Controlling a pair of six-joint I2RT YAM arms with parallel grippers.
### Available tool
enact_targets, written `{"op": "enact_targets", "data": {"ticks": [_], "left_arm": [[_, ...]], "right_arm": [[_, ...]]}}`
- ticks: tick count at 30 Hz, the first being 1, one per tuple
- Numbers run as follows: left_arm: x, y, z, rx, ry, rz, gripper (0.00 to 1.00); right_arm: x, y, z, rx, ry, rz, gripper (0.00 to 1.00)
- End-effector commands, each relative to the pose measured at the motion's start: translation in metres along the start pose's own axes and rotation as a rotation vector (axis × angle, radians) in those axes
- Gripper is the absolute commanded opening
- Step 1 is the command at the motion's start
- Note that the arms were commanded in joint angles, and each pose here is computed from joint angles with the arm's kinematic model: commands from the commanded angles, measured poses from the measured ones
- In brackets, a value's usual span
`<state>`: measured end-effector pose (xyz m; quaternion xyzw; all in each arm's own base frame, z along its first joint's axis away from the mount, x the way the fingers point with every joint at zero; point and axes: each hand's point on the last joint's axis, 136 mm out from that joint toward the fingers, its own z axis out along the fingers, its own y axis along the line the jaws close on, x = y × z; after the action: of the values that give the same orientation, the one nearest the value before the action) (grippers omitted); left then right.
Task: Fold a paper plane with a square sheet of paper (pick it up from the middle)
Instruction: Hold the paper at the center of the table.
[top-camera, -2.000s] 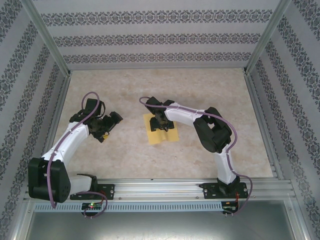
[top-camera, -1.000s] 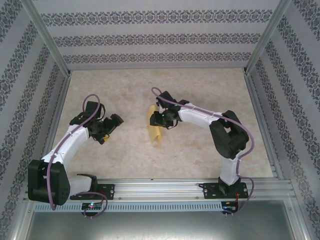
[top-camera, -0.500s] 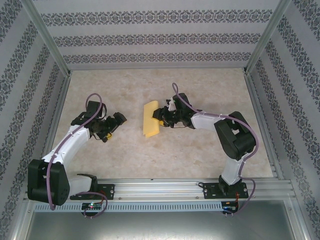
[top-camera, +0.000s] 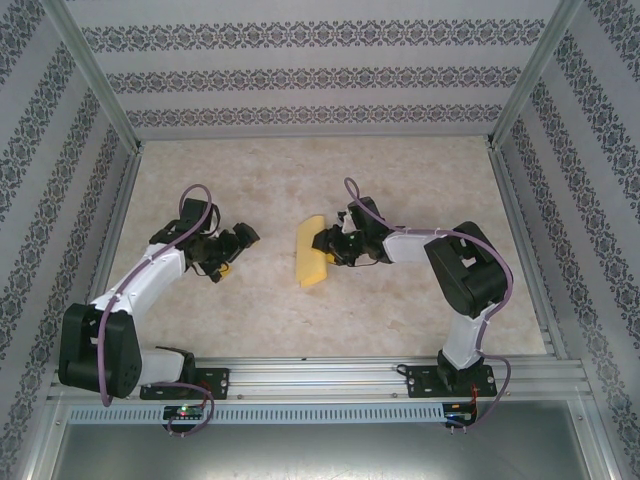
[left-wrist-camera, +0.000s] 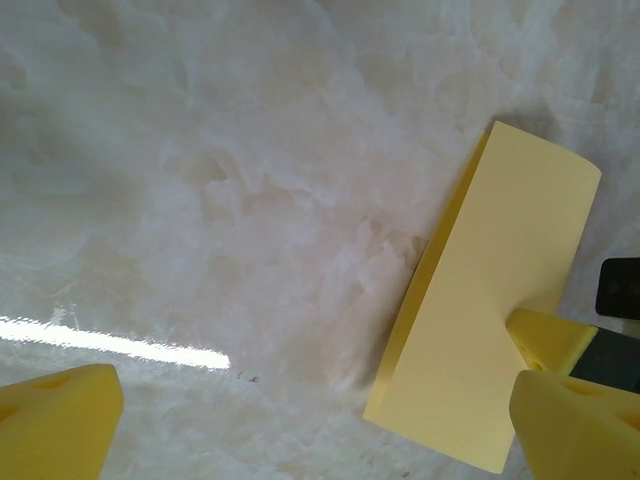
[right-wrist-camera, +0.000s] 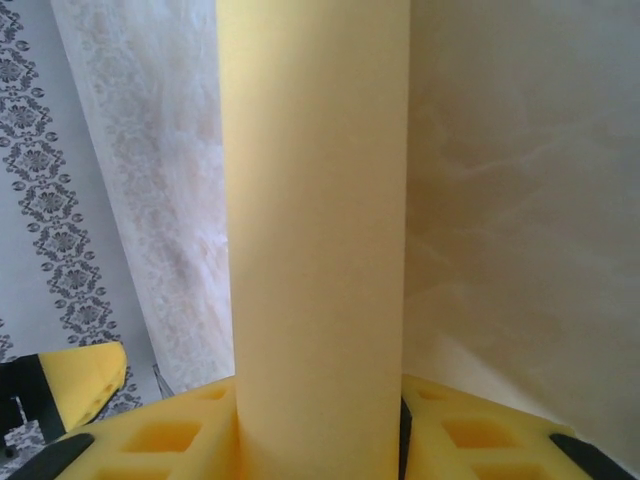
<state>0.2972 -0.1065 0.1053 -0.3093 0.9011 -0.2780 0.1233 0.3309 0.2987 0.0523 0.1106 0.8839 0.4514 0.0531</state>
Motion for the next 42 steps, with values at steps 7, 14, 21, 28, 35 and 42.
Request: {"op": "enact_targets", "data": {"ticks": [7,14,21,28,35,42], "left_arm": [[-0.005,-0.022,-0.034,0.088,-0.117,-0.015,1.0],[-0.006,-0.018,-0.063,0.128,-0.243,-0.034,1.0],[-0.01,-0.009,-0.041,0.055,-0.208,-0.043,1.0],[-0.013,-0.028,-0.038,0.087,-0.221,0.01,1.0],[-0.008,-0.046,-0.016,0.104,-0.192,0.118,1.0],[-0.007,-0.073,0.015,0.124,-0.095,0.232,1.0]], "right_arm": [[0.003,0.002,-0.006,-0.064,0.015,-0.06,0.39],[-0.001,0.007,-0.02,-0.121,0.03,-0.077,0.4],[-0.012,-0.004,-0.027,-0.135,0.029,-0.056,0.4],[-0.012,-0.005,-0.031,-0.158,0.036,-0.027,0.4],[-0.008,0.007,-0.044,-0.138,0.026,-0.048,0.4],[0.0,0.035,-0.019,-0.043,0.005,-0.088,0.41]]}}
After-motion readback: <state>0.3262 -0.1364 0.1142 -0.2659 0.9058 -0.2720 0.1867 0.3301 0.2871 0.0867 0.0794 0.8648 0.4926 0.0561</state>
